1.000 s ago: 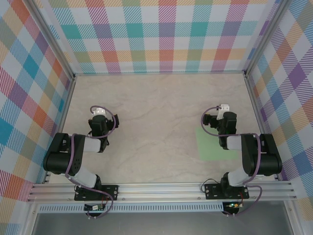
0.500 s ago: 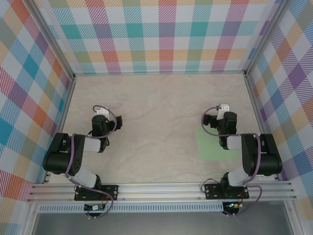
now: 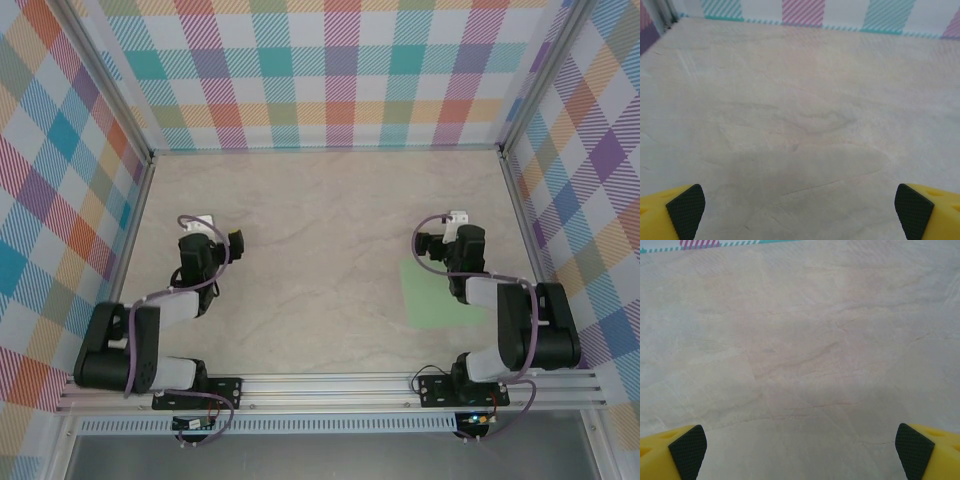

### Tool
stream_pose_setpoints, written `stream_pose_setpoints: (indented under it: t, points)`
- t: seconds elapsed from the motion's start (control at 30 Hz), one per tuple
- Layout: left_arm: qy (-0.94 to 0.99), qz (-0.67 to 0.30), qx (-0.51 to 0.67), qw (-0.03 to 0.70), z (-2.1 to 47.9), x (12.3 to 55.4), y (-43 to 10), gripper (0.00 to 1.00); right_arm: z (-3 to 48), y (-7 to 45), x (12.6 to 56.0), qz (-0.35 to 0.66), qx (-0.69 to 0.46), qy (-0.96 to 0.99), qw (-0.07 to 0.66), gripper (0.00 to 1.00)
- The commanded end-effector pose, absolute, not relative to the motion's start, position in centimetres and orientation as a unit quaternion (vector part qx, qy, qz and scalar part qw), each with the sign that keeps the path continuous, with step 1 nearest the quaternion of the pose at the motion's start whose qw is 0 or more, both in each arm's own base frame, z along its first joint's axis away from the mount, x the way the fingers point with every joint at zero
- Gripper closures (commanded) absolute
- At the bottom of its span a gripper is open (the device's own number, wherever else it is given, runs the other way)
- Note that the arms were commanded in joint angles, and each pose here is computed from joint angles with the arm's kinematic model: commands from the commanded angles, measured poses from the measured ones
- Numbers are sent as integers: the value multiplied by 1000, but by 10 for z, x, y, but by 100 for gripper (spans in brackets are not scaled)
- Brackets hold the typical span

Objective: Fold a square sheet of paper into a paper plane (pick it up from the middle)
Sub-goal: Move the square sheet of paper to the center of the table.

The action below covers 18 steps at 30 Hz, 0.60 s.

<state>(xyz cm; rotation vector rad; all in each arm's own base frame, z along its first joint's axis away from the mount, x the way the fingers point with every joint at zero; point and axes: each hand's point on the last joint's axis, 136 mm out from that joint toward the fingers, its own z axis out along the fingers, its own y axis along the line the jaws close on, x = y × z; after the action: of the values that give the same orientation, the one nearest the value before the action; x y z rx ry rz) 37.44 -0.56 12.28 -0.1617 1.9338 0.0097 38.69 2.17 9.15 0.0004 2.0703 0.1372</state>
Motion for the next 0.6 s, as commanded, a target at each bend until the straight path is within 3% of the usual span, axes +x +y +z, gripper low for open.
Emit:
stream_pose_setpoints:
  t: [0.0, 0.1, 0.2, 0.33, 0.57]
  points:
    - [818, -7, -108, 566, 154, 360, 3, 0, 118, 14, 385, 54, 55, 887, 456, 0]
    - [800, -15, -201, 565, 185, 339, 20, 0, 129, 17, 371, 94, 137, 906, 388, 0]
    - [787, -16, -323, 526, 190, 306, 42, 0, 115, 21, 353, 107, 192, 936, 274, 0]
    - [804, -136, -301, 495, 188, 299, 3, 0, 93, 51, 341, 172, 196, 949, 177, 5]
    - [854, -237, -245, 392, 173, 292, -48, 0, 75, 33, 309, 105, 279, 946, 126, 3]
